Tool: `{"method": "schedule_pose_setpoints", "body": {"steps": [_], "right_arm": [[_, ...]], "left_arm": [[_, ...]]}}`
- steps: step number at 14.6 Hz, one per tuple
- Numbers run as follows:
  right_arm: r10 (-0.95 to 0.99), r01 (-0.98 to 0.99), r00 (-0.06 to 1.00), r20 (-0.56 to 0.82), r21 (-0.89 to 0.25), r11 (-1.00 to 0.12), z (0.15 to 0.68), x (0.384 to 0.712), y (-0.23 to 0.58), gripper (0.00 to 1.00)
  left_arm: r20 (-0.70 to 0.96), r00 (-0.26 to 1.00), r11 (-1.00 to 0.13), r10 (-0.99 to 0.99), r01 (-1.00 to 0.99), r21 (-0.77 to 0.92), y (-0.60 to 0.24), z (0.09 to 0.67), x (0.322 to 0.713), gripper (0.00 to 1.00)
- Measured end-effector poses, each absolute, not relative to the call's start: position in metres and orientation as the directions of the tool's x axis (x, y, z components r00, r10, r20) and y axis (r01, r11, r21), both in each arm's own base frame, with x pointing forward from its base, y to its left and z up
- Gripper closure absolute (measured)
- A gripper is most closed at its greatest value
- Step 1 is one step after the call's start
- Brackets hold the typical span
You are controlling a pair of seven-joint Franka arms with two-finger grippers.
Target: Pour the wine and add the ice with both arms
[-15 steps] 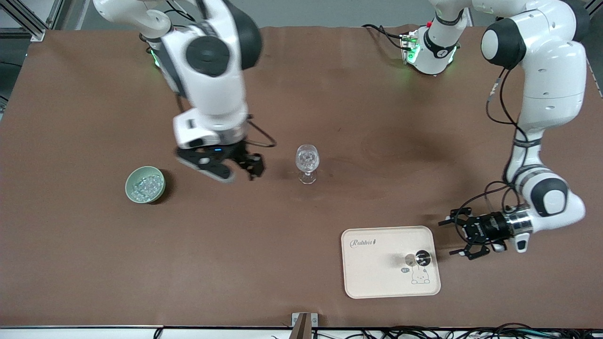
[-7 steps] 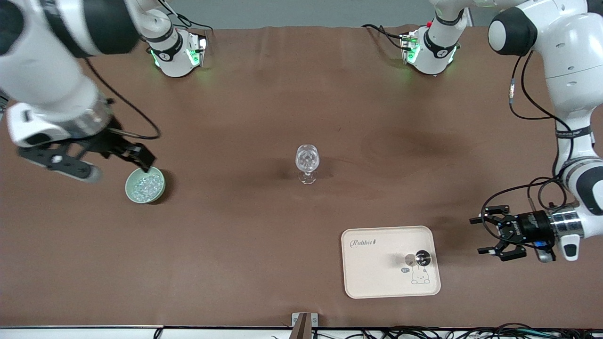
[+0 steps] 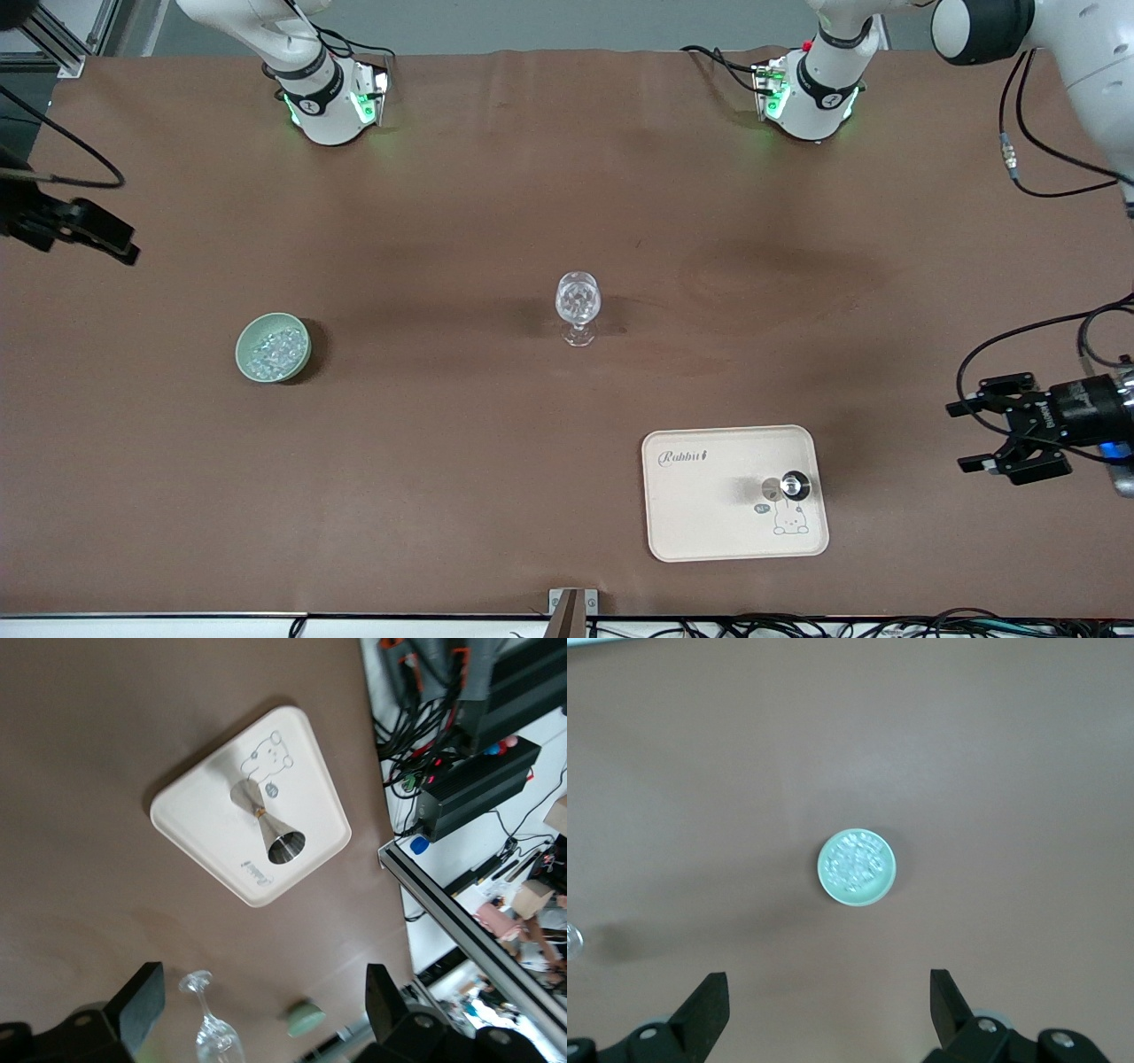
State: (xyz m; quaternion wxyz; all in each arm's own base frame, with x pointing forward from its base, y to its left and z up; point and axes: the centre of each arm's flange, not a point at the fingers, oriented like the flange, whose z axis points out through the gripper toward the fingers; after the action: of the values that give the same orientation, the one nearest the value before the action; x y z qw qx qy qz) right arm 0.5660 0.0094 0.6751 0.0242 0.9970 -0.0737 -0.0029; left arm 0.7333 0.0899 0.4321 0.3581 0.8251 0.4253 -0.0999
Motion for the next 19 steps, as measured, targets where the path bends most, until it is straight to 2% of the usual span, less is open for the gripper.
{"method": "schedule_pose_setpoints", "body": {"steps": [3, 6, 8, 10, 14, 19], "right_arm": [[-0.152, -0.151, 0.988, -0.023, 0.045, -0.988, 0.674, 0.55, -0.009, 0.0], [-0.156, -0.154, 0.987, -0.038, 0.046, -0.987, 0.667, 0.549, -0.014, 0.0], [-0.163, -0.161, 0.986, -0.043, 0.046, -0.986, 0.664, 0.549, -0.018, 0.0], [-0.156, -0.155, 0.987, -0.042, 0.04, -0.987, 0.664, 0.55, -0.02, 0.0], [-0.142, -0.141, 0.989, -0.042, 0.034, -0.989, 0.664, 0.55, -0.02, 0.0], [-0.138, -0.137, 0.99, -0.033, 0.033, -0.99, 0.66, 0.552, -0.021, 0.0]], "left_arm": [[-0.266, 0.717, -0.548, 0.645, 0.676, 0.492, 0.081, 0.492, 0.723, 0.0], [-0.026, 0.83, -0.783, 0.558, 0.536, 0.315, 0.026, 0.54, 0.711, 0.0], [0.085, 0.882, -0.875, 0.464, 0.442, 0.198, -0.025, 0.558, 0.705, 0.0], [0.121, 0.89, -0.893, 0.44, 0.42, 0.161, -0.056, 0.568, 0.7, 0.0], [0.132, 0.89, -0.896, 0.437, 0.417, 0.154, -0.057, 0.594, 0.685, 0.0], [0.09, 0.987, -0.99, 0.136, 0.131, 0.055, -0.042, 0.653, 0.627, 0.0]]}}
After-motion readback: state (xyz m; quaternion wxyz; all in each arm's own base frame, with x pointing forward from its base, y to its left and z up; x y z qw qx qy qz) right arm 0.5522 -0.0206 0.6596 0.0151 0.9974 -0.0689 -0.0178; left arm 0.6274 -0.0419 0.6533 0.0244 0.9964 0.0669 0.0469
